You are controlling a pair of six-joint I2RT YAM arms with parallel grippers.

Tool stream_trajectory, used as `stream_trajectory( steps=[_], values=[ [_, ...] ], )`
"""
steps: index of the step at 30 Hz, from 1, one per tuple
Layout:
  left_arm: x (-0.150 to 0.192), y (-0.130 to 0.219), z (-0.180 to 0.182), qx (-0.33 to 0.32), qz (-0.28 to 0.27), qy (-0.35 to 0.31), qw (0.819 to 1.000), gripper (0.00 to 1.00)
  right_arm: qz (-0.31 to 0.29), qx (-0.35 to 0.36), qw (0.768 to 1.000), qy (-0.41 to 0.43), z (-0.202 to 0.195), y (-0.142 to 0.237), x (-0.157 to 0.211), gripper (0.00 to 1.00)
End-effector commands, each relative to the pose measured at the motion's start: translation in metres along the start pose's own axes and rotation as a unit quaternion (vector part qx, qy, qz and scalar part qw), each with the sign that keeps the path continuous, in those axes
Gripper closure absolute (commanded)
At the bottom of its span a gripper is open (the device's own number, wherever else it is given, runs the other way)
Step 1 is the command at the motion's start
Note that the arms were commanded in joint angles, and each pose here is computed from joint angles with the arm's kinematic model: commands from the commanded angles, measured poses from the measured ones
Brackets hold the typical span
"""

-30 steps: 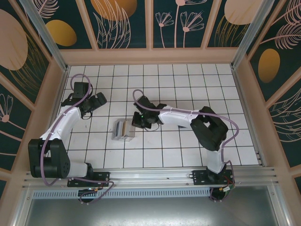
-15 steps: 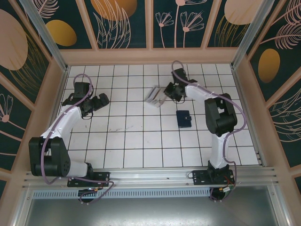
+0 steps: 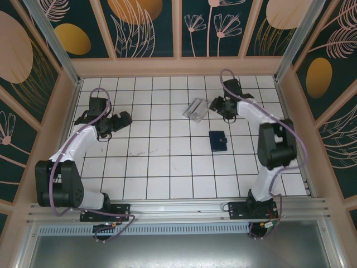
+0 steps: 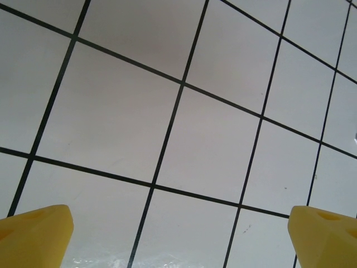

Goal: Put the credit cards into the card holder

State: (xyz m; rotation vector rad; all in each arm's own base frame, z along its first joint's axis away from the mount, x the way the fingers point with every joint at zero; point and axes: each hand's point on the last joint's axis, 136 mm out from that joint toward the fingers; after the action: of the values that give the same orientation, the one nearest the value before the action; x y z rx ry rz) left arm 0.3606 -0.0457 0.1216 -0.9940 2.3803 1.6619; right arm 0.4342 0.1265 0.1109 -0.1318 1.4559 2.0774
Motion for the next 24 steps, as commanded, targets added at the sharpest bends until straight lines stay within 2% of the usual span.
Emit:
stream_trajectory(
  steps=[1,2,3,4,5,6,12,15,20,24],
  values=[
    [0.007,-0.001,-0.003,0.016,0.009,-0.008,1.000,0.01,-0.027,0.004,0.999,0.034,-0.020,0.032,0.018,0.40],
    [0.007,0.000,-0.004,0.019,0.008,-0.008,1.000,0.01,-0.022,-0.006,0.999,0.043,-0.024,0.034,0.030,0.38],
    [0.007,0.000,-0.006,0.023,0.007,-0.009,1.000,0.01,-0.010,-0.016,0.998,0.054,-0.026,0.034,0.043,0.31],
    [0.007,0.001,-0.007,0.028,0.007,-0.010,1.000,0.01,0.000,-0.021,0.998,0.067,-0.028,0.033,0.055,0.18],
    [0.007,0.000,-0.009,0.034,0.007,-0.009,0.999,0.01,0.007,-0.012,0.997,0.077,-0.035,0.030,0.066,0.11],
    [0.007,0.000,-0.011,0.039,0.008,-0.010,0.999,0.01,0.010,-0.001,0.996,0.086,-0.041,0.028,0.073,0.11],
    [0.012,-0.002,-0.015,0.057,0.016,-0.009,0.998,0.01,0.029,0.062,0.991,0.118,-0.066,0.012,0.089,0.18],
    [0.014,-0.002,-0.016,0.061,0.021,-0.011,0.998,0.01,0.051,0.073,0.987,0.131,-0.074,0.002,0.099,0.18],
    [0.017,-0.001,-0.026,0.093,0.025,-0.012,0.995,0.01,0.098,0.033,0.982,0.159,-0.053,-0.011,0.127,0.19],
    [0.031,0.001,-0.046,0.163,0.046,0.005,0.985,0.01,0.127,-0.022,0.976,0.178,-0.021,-0.017,0.154,0.28]
  ],
)
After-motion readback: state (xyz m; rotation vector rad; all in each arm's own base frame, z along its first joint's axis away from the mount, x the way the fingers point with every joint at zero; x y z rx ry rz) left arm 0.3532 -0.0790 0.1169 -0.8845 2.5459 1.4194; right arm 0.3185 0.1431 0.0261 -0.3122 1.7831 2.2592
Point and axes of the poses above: each hand's point on the last joint's axis, 136 mm out from that joint toward the fingers, its own y axis back along the fingers, its own z axis along the line the jaws close on, x = y × z, and after that the axes turned 1 degree about y, right-handed
